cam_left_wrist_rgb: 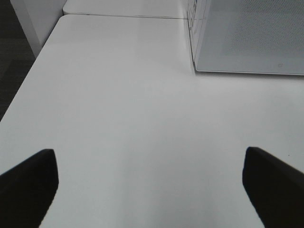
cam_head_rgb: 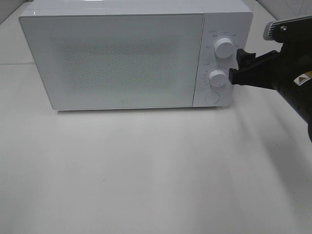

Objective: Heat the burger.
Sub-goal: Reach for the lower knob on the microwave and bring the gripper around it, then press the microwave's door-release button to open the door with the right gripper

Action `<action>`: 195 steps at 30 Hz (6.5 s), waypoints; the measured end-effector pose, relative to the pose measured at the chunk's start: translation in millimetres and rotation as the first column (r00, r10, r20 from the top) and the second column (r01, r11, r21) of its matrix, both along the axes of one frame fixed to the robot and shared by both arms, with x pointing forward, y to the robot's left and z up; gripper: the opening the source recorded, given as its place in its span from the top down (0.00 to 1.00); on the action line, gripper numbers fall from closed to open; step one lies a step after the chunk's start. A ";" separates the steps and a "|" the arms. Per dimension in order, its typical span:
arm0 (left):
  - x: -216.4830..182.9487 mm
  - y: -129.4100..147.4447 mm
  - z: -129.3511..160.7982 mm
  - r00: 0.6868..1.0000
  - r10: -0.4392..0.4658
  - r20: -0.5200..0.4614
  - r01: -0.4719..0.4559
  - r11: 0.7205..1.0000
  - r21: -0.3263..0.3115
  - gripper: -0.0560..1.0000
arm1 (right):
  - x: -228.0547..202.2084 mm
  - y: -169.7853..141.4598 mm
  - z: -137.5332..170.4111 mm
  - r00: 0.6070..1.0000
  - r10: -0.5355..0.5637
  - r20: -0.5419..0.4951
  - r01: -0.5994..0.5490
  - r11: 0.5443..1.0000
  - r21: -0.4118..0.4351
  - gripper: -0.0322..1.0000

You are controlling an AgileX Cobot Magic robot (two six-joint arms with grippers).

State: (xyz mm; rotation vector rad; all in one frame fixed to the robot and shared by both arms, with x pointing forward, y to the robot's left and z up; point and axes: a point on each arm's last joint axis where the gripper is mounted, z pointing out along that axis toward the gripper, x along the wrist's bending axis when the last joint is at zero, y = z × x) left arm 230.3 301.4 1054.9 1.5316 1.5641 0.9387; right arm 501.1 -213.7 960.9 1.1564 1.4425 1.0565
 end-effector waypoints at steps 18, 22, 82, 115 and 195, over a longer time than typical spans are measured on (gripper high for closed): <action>0.0 0.0 0.0 1.000 0.000 0.000 0.000 1.000 0.000 0.03 | -13.0 46.6 -45.0 0.998 -0.024 -0.056 0.023 1.000 -0.012 0.23; 0.0 0.0 0.0 1.000 0.000 0.000 0.000 1.000 0.000 0.03 | -9.3 49.0 -43.3 0.998 -0.032 -0.046 0.033 0.999 0.012 0.23; 0.0 0.0 0.0 1.000 0.000 0.000 0.000 1.000 0.000 0.03 | 57.5 58.7 -79.7 0.993 -0.052 -0.111 0.055 0.998 0.027 0.23; 0.0 0.0 0.0 1.000 0.000 0.000 0.000 1.000 0.000 0.03 | 56.9 59.3 -78.4 0.992 -0.061 -0.108 0.075 0.989 0.128 0.59; 0.0 0.0 0.0 1.000 0.000 0.000 0.000 1.000 0.000 0.03 | 39.5 74.2 -44.5 0.986 0.047 -0.160 0.161 -0.022 0.987 0.32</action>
